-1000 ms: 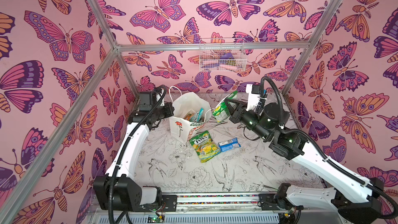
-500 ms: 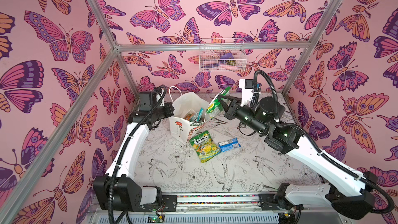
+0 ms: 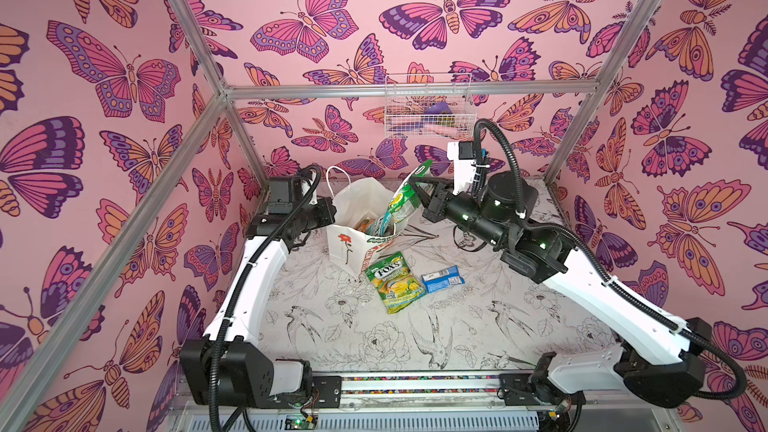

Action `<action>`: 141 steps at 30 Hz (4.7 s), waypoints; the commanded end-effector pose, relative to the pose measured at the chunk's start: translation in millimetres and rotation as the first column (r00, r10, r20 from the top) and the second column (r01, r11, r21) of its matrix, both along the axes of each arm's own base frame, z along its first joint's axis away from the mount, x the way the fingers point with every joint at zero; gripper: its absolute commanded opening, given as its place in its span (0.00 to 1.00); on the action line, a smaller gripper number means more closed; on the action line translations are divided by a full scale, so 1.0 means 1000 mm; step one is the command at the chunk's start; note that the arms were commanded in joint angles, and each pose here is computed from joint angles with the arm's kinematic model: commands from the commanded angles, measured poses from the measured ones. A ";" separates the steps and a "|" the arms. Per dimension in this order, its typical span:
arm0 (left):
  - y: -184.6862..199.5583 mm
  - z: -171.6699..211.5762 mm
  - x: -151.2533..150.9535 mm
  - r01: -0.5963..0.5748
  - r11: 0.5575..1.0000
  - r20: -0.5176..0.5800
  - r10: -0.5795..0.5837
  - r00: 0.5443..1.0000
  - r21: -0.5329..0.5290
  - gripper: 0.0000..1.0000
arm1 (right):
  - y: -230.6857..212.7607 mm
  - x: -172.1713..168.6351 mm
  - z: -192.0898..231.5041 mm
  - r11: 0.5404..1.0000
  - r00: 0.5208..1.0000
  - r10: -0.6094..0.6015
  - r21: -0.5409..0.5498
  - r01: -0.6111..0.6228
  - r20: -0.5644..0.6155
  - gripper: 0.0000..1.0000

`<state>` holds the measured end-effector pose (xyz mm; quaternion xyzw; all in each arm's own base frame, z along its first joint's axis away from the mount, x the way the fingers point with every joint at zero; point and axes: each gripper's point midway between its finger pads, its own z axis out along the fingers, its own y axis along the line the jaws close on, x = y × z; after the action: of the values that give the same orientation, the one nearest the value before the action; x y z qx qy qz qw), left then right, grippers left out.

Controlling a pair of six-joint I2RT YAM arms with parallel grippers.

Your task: Place the snacks into the paper bag

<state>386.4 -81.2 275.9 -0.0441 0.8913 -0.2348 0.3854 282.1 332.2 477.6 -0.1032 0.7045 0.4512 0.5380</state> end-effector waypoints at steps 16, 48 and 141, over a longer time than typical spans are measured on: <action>0.003 0.018 0.004 -0.011 1.000 0.074 0.011 0.997 -0.008 0.00 | 0.025 0.002 0.021 0.994 0.995 0.097 -0.060 -0.097 0.002 0.00; 0.005 0.019 0.004 -0.015 1.000 0.077 0.015 0.997 -0.007 0.00 | 0.058 0.033 -0.007 0.899 0.934 0.346 -0.253 -0.357 -0.088 0.00; 0.007 0.021 0.004 -0.018 1.000 0.081 0.019 0.997 -0.012 0.00 | 0.106 0.020 -0.068 0.758 0.777 0.567 -0.196 -0.622 -0.274 0.08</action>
<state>387.1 -77.0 275.3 -0.0491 0.8912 -0.2328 0.3862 307.9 432.6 387.6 -0.3337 0.7679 0.4847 0.2532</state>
